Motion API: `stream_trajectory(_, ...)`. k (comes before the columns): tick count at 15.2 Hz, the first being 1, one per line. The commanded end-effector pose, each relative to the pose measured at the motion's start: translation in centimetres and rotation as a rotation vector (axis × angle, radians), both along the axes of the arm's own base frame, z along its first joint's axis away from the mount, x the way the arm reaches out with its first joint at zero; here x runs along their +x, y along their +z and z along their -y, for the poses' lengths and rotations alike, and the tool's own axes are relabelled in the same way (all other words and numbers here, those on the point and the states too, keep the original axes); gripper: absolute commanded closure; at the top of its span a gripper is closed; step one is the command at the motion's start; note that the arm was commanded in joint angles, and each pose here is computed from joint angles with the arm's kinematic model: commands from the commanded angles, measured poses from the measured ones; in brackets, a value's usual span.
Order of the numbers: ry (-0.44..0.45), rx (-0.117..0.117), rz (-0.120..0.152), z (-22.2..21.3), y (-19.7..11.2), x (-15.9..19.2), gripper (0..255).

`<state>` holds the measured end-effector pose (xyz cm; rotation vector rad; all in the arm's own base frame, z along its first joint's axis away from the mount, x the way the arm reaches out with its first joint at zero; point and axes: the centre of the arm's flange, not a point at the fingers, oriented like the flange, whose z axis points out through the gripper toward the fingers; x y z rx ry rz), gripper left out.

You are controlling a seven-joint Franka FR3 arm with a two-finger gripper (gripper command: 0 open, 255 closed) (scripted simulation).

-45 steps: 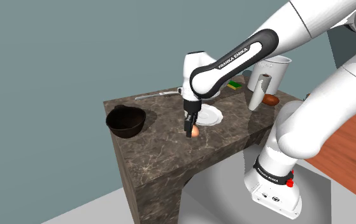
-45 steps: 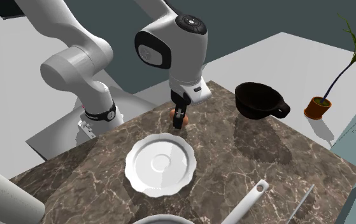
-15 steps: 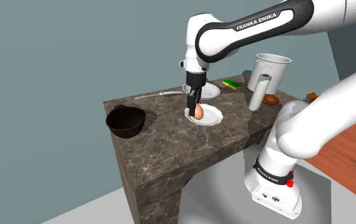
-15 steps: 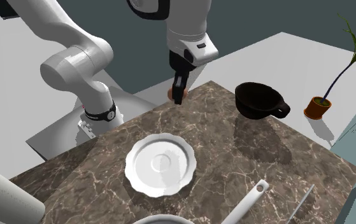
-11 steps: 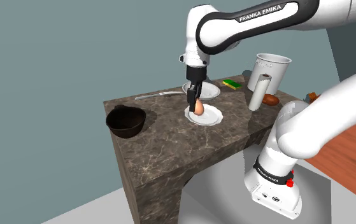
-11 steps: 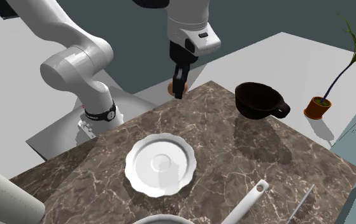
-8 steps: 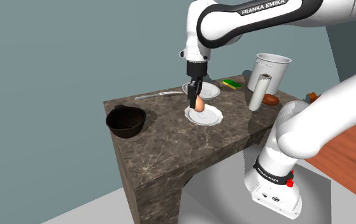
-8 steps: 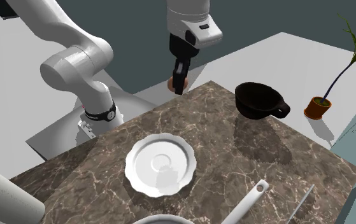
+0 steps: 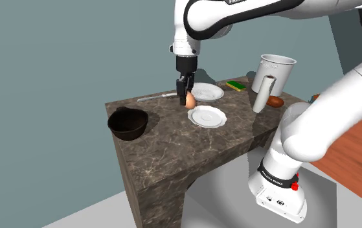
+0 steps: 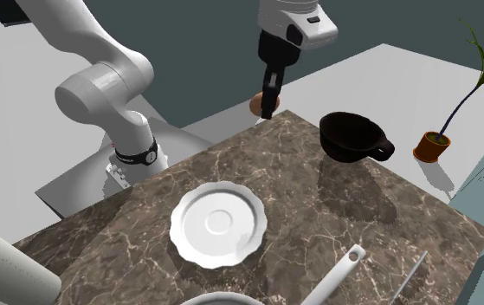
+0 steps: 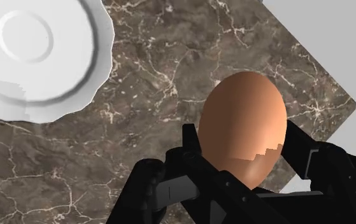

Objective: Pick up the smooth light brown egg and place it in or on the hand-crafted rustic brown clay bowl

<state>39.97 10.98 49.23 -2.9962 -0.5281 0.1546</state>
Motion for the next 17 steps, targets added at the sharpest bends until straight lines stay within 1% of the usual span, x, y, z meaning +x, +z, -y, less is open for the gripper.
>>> stream_trajectory(1, 0.0, 0.001, 0.0, -1.7, -0.1, 2.1, 255)
stream_trajectory(16, 0.0, 0.001, 0.0, -14.3, -0.4, 17.3, 255)
stream_trajectory(17, 0.0, 0.001, 0.0, -15.5, -0.4, 18.8, 255)
